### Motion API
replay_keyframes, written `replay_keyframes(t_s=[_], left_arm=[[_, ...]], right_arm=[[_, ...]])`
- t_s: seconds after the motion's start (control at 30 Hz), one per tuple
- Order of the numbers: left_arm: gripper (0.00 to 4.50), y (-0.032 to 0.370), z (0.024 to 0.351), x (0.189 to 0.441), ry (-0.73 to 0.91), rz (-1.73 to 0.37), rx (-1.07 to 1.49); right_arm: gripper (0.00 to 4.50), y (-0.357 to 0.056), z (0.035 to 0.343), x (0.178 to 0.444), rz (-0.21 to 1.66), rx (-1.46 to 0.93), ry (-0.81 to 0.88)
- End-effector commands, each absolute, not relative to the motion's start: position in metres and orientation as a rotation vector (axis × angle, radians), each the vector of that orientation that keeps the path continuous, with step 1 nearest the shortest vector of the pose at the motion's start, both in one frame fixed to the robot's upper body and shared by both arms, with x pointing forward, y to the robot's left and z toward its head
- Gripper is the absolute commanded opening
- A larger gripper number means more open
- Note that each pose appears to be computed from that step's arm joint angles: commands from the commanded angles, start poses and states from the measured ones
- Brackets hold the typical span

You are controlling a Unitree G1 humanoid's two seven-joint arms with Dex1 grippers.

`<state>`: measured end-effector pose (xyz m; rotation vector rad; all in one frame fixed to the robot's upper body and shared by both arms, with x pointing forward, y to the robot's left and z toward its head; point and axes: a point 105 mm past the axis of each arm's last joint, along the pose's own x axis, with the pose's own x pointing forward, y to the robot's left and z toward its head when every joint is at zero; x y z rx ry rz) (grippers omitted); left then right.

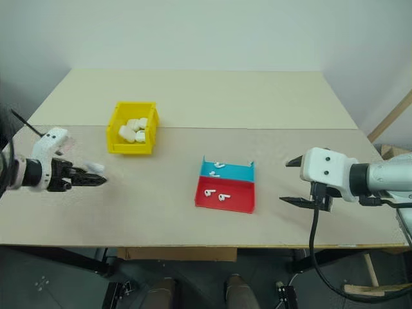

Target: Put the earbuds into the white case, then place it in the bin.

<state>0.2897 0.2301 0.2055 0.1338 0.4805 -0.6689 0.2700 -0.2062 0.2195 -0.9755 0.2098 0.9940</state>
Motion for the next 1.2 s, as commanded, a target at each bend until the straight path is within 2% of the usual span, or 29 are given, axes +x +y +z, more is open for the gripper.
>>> replay_keyframes(t_s=[0.03, 0.17, 0.33, 0.5, 0.63, 0.77, 1.03, 1.17, 1.2], left_arm=[[2.8, 0.213, 0.22, 0.282, 0.184, -0.709, 0.207], [2.8, 0.19, 0.211, 0.273, -0.008, -0.832, 0.164], [2.8, 0.169, 0.2, 0.27, -0.099, -1.027, -0.009], [2.8, 0.15, 0.198, 0.273, -0.259, -1.107, 0.05], [2.8, 0.139, 0.199, 0.267, -0.393, -1.192, 0.075], [2.8, 0.138, 0.189, 0.268, -0.476, -1.203, 0.091], [2.8, 0.139, 0.169, 0.263, -0.534, -1.222, 0.029], [2.8, 0.141, 0.165, 0.26, -0.546, -1.218, 0.041], [2.8, 0.142, 0.165, 0.259, -0.557, -1.22, 0.045]], right_arm=[[4.5, -0.2, 0.229, 0.267, 0.989, -1.085, 0.232], [4.5, -0.189, 0.229, 0.262, 1.037, -1.077, 0.313], [4.5, -0.173, 0.23, 0.259, 1.07, -1.092, 0.293], [4.5, -0.159, 0.232, 0.257, 1.104, -1.09, 0.253], [4.5, -0.151, 0.228, 0.255, 1.13, -1.062, 0.316], [4.5, -0.134, 0.225, 0.255, 1.146, -1.013, 0.379], [4.5, -0.099, 0.204, 0.26, 1.153, -1.063, 0.472], [4.5, -0.081, 0.197, 0.274, 1.129, -1.095, 0.498], [4.32, -0.077, 0.196, 0.276, 1.127, -1.101, 0.501]])
